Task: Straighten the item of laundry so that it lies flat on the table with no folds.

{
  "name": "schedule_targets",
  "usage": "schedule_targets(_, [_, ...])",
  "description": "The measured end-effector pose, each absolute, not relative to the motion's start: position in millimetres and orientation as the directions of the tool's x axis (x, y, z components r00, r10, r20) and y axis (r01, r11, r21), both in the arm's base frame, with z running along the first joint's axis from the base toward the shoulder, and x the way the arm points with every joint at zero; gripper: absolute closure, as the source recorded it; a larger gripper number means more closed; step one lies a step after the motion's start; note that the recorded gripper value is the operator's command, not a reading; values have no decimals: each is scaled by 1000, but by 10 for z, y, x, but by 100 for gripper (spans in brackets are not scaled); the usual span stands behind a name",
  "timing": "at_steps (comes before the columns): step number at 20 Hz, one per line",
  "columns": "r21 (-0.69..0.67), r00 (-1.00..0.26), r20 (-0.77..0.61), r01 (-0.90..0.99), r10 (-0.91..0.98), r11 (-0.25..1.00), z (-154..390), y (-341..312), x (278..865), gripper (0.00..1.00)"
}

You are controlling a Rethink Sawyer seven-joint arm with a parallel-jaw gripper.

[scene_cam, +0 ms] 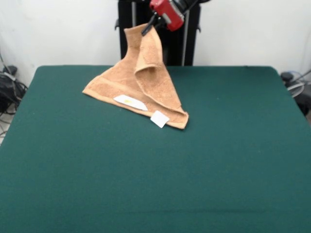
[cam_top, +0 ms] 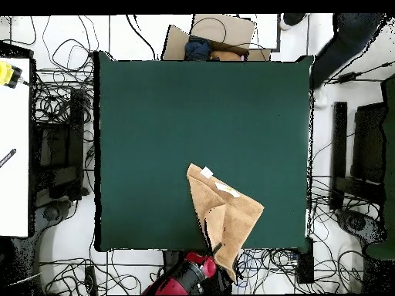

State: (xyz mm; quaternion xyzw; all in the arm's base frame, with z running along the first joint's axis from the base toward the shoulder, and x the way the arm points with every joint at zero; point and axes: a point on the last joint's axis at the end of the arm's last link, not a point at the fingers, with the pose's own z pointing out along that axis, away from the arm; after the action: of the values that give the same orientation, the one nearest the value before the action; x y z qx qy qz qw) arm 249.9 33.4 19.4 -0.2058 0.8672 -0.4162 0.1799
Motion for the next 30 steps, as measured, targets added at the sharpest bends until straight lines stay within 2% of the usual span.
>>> schedule_targets(30, [-824, -848, -166, -161, -503, 544, 113, 331, 2527, 100])
